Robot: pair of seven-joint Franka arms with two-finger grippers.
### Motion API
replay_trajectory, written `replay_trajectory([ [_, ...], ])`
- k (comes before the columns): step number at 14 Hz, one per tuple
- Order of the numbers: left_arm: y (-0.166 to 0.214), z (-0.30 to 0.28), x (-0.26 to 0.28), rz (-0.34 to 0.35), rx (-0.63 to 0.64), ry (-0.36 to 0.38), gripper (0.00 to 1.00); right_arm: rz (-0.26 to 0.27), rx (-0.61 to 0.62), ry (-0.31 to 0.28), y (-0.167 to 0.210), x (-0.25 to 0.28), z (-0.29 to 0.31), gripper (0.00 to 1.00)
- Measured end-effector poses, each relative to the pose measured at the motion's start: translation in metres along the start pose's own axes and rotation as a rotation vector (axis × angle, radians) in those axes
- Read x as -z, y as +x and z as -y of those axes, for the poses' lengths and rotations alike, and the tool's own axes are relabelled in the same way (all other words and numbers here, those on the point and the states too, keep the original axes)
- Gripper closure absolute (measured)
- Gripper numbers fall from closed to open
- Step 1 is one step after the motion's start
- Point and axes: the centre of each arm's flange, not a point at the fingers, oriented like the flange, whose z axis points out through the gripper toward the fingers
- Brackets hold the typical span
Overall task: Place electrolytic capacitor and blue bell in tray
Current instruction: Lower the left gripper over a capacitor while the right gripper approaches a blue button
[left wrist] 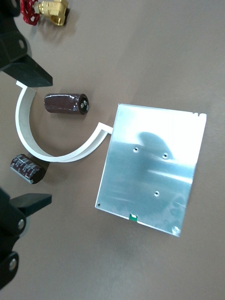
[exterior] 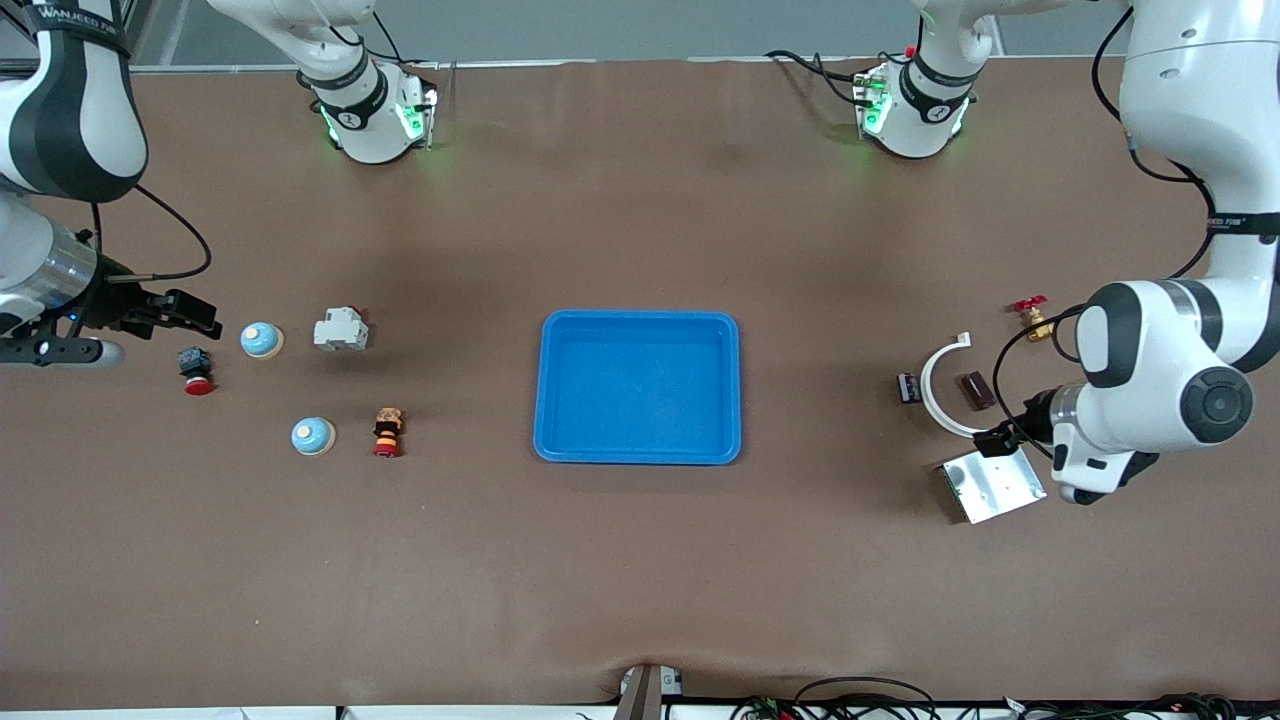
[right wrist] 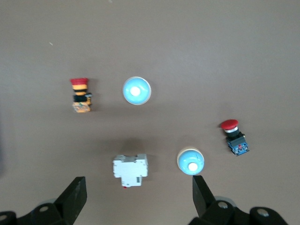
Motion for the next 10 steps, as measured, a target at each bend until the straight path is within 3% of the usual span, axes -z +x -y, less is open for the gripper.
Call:
replay_trajectory([
  [5,-0.01,0.001,-0.026,0.039,0.029,0.027,0.0,0.04,0.004,0.008,-0.026,-0.032,-0.025,0.0],
  [10,-0.019,0.009,-0.051,0.062,0.016,0.078,0.0,0.035,-0.02,0.006,-0.048,-0.074,-0.035,0.0],
])
